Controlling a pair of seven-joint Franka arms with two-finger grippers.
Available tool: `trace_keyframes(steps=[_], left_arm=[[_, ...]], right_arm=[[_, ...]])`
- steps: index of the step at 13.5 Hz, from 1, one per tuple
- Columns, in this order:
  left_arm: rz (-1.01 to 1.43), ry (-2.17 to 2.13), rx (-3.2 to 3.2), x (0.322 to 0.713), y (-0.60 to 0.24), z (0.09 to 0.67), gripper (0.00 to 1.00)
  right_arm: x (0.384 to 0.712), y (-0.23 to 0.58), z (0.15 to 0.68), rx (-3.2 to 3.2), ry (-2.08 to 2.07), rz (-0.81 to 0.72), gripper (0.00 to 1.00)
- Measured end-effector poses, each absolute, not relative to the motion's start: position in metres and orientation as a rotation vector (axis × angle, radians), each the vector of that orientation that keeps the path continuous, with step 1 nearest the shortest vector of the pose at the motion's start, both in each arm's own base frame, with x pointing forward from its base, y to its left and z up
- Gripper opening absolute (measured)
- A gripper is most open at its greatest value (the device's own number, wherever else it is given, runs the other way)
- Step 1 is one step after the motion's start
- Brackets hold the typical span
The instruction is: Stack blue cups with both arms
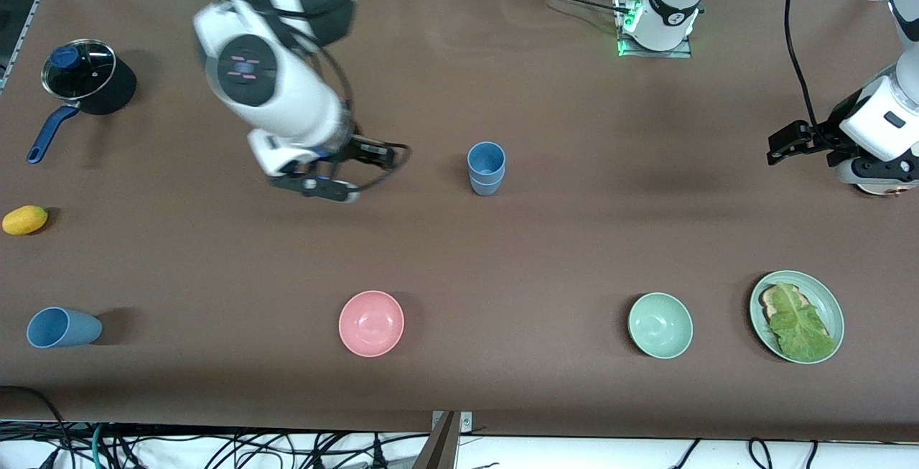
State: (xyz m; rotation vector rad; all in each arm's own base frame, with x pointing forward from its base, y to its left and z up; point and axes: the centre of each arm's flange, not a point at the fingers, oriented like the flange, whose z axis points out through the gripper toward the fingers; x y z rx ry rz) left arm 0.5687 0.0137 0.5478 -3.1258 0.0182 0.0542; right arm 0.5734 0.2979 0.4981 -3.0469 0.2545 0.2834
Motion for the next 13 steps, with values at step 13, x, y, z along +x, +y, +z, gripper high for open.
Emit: trace_keyframes(steps=[13], left_arm=[[0.05,0.017,-3.126,0.57,0.014,0.547,1.0]], right_arm=[[0.537,0.066,0.594,-3.143,-0.045,0.25,1.0]])
